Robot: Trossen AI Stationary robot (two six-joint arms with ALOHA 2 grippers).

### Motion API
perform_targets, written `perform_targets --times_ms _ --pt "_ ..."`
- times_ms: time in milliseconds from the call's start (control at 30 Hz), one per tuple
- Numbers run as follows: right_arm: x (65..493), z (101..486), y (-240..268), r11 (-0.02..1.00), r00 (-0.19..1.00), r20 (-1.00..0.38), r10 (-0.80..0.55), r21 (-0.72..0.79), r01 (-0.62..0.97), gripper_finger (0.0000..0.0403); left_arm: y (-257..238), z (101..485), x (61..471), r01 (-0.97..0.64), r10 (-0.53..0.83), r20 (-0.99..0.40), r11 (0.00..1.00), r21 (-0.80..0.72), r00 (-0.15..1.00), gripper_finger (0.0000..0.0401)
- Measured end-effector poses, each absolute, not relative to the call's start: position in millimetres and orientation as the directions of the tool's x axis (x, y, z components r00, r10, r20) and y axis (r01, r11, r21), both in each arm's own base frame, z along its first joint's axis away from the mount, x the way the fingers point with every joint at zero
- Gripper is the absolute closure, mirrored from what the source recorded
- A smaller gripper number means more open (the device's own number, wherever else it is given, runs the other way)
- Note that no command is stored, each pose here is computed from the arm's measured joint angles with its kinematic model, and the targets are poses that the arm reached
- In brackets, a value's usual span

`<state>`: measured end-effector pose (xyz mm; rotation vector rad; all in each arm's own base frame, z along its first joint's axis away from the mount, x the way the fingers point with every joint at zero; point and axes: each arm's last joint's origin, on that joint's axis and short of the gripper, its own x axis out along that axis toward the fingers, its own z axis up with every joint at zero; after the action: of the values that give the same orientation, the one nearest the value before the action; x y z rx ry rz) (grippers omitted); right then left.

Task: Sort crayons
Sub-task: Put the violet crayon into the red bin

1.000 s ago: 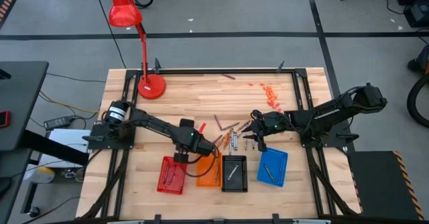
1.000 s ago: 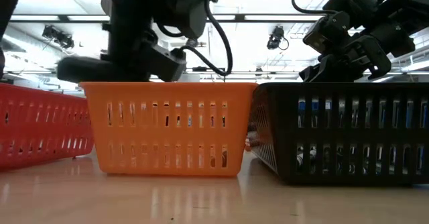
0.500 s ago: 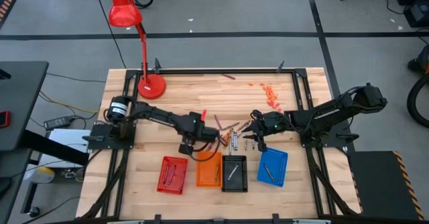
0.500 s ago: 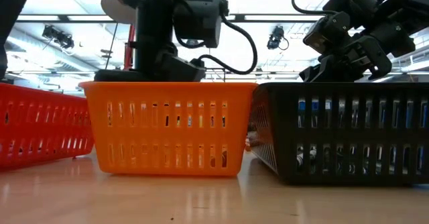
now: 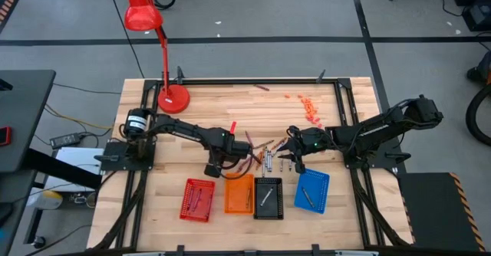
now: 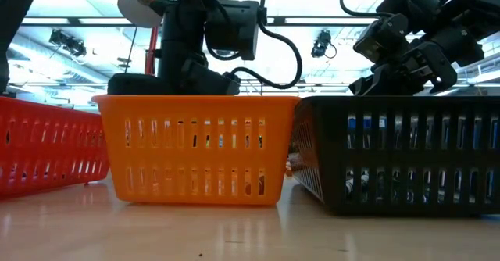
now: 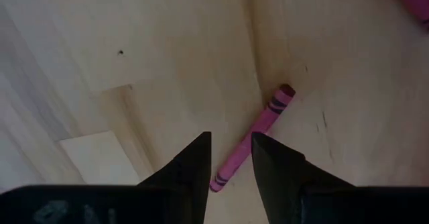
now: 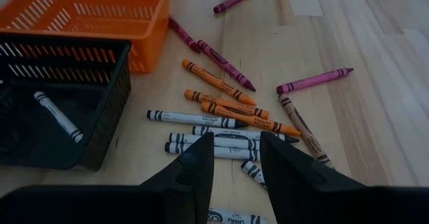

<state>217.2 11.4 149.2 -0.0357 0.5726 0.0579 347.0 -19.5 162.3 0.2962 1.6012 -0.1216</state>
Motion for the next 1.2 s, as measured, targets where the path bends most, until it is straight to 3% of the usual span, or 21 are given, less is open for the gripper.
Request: perform_targets --times_ms 533,800,1100,1200 --pt "217 149 11 0.998 0.836 -0.547 0.046 -0.017 -0.065 0.0278 -20 146 332 0.303 0.105 -0.988 0.951 0.067 -0.11 0.0283" --pt "217 149 11 0.998 0.84 -0.54 0.046 -0.017 -0.065 0.0278 -26 136 326 0.324 0.116 -0.989 0.943 0.082 -0.087 0.0288" --pt "218 150 11 0.998 0.842 -0.537 0.046 -0.017 -0.065 0.0278 -28 135 325 0.27 0.075 -0.992 0.962 0.044 -0.104 0.0378" --pt "217 150 11 0.998 0.841 -0.538 0.046 -0.017 -0.065 0.0278 -28 135 325 0.232 0.073 -0.992 0.972 0.047 -0.106 0.0385"
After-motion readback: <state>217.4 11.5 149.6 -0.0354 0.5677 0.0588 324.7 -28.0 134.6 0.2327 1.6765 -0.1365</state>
